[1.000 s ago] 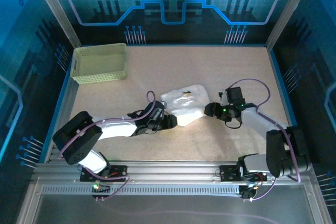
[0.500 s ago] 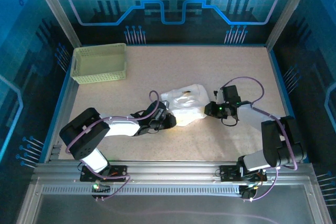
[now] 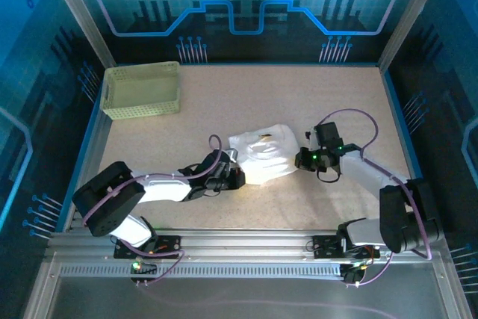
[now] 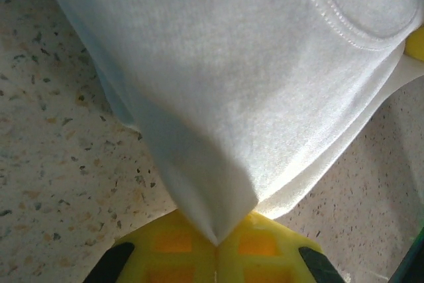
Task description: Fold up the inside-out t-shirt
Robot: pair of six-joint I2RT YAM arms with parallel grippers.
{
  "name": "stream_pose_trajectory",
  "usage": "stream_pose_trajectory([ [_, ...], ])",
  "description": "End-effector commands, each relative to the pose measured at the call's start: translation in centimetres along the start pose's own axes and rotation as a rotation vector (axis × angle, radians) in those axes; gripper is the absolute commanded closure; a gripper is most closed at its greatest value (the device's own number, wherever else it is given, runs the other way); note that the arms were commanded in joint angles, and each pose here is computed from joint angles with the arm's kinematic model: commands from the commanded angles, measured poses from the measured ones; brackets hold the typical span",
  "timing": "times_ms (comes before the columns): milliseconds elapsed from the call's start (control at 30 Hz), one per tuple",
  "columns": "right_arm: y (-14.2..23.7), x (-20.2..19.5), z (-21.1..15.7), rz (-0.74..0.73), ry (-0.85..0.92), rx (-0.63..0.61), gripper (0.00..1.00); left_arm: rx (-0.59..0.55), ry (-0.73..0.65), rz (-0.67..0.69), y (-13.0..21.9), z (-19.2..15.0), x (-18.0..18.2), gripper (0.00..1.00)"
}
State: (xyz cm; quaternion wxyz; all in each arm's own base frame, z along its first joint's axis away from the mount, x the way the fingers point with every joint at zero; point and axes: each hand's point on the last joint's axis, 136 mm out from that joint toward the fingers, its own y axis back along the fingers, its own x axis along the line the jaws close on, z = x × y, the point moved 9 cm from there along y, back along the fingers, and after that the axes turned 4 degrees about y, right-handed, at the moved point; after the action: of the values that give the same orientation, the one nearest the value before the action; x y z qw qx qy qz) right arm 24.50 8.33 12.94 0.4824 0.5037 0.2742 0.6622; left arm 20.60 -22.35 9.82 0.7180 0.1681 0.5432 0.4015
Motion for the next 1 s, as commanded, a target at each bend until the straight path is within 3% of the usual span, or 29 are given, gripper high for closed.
stream_pose_trajectory([
  [0, 0.3, -1.3, -0.4, -0.118, -0.029, -0.007, 0.91, 0.066, 0.022, 0.121, 0.4, -1.9, 3.0, 0.86],
  [100, 0.7, -0.9, -0.2, -0.132, -0.015, -0.011, 0.7, 0.052, 0.01, 0.127, 1.0, -1.8, 2.8, 0.7],
  [167, 1.6, -0.7, 0.3, -0.162, -0.005, -0.028, 0.49, 0.017, -0.016, 0.128, 2.0, -1.2, 2.2, 0.64],
  [233, 2.8, -0.3, 1.0, -0.188, 0.019, -0.052, 0.42, -0.034, -0.048, 0.153, 3.4, -0.3, 1.5, 0.59],
  [400, 6.3, 2.1, 3.5, -0.183, 0.088, -0.155, 0.34, -0.189, -0.129, 0.165, 6.7, 3.4, -2.4, 0.5],
  [600, 4.8, 7.2, 5.3, -0.126, 0.176, -0.158, 0.33, -0.22, -0.11, 0.083, 5.1, 7.9, -7.1, 0.45],
  [833, -0.6, 9.1, 4.0, -0.168, 0.208, -0.083, 0.24, -0.106, 0.073, 0.157, -1.4, 8.7, -2.5, 0.51],
  [967, -3.5, 8.0, 3.6, -0.246, 0.221, -0.034, 0.2, -0.051, 0.134, 0.164, -3.1, 8.1, 0.2, 0.56],
])
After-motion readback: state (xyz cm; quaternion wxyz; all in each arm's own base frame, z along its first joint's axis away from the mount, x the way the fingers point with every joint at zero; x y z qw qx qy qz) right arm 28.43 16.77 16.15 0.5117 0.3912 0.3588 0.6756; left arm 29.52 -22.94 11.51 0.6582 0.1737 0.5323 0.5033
